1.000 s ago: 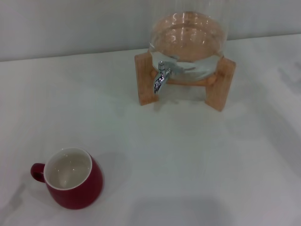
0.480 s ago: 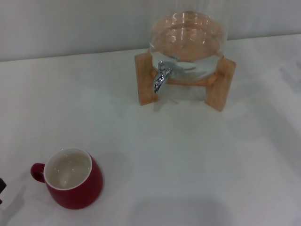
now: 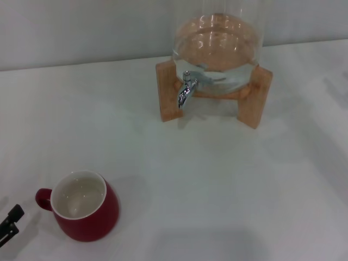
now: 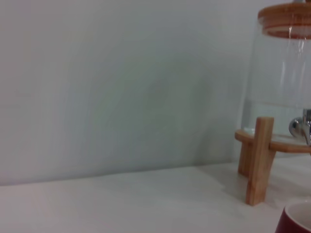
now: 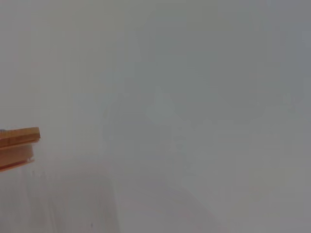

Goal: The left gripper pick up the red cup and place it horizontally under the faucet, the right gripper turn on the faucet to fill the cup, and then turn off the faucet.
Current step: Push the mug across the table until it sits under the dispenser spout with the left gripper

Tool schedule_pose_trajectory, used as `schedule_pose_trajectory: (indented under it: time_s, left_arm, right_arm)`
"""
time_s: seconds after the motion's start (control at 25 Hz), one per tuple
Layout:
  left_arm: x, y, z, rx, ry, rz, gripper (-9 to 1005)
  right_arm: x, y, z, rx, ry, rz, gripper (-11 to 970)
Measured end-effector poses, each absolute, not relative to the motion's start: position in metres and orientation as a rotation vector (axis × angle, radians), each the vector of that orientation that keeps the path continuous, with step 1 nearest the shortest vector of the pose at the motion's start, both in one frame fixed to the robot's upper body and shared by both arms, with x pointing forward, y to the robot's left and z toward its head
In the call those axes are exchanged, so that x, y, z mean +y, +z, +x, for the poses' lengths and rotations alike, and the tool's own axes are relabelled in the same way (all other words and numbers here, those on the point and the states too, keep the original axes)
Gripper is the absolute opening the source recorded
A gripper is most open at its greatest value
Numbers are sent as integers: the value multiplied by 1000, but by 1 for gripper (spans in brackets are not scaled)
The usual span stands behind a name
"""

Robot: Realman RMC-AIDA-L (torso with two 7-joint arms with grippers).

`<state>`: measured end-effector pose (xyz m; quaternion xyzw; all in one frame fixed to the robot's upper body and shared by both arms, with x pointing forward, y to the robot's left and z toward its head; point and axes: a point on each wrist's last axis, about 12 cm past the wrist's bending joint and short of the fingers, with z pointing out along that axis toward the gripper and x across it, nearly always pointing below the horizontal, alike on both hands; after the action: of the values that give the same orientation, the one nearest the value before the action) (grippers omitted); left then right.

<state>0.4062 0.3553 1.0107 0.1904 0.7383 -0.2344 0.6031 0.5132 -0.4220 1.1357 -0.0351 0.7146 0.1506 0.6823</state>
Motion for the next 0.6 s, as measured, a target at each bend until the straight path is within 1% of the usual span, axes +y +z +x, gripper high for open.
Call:
schedule_pose_trajectory:
  time_s: [0.4,0.6]
  left_arm:
    - [354,1007,409,1745,-546,441,880]
    - [352,1008,417,1758,-561,443,880]
  right_arm:
    - [-421,1136,514,1599,341,-79,632]
    - [-421,1136,514,1598,341,-78,632]
